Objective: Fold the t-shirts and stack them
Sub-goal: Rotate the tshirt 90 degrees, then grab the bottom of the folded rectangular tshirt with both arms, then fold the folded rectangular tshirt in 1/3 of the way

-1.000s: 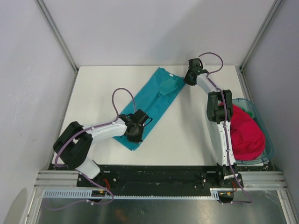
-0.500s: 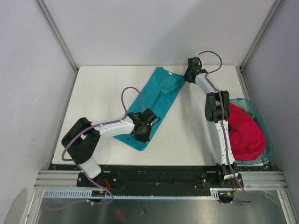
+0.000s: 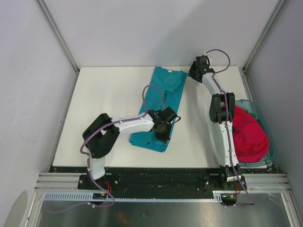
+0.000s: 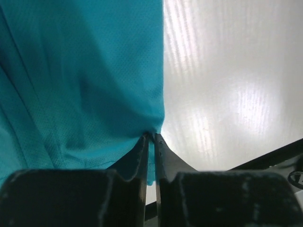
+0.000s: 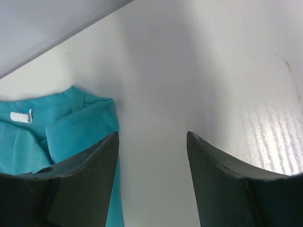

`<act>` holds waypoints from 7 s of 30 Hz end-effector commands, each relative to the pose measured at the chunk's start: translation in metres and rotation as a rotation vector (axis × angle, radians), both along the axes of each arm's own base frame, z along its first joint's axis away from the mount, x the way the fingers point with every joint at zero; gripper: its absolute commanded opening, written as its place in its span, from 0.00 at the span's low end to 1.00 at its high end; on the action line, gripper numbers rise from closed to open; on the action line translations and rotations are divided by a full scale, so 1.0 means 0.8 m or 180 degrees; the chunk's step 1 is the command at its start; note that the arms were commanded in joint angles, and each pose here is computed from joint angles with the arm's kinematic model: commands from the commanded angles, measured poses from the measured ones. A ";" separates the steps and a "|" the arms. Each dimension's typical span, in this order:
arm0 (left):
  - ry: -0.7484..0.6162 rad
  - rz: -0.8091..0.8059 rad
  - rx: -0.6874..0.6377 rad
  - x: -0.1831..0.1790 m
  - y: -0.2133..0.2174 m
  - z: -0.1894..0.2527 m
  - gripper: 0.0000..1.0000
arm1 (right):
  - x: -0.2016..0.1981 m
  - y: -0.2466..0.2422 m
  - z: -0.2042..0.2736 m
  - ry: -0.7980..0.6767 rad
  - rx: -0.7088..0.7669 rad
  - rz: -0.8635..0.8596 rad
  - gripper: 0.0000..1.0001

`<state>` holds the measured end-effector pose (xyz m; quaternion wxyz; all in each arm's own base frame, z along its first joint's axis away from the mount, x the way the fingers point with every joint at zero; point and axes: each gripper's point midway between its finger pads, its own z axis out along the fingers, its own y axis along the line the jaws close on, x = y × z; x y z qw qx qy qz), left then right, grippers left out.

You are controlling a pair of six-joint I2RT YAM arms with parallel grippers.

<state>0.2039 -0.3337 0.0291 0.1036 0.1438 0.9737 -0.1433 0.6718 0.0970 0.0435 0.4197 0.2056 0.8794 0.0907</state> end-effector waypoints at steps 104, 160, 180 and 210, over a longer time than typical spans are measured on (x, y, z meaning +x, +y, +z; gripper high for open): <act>-0.0131 0.0766 -0.0335 -0.015 0.143 -0.018 0.43 | -0.625 0.140 -0.028 0.1658 0.0268 0.1327 0.40; -0.0059 0.0564 -0.0280 -0.044 0.115 -0.015 0.03 | -0.621 0.134 -0.024 0.1439 0.0227 0.1234 0.01; -0.0773 0.0809 -0.0742 0.010 0.086 0.080 0.00 | -0.584 0.151 0.072 0.0584 -0.0147 0.1336 0.00; -0.1310 0.1552 -0.0612 0.288 0.082 0.096 0.00 | -0.262 0.139 0.080 -0.0090 -0.0118 0.0424 0.00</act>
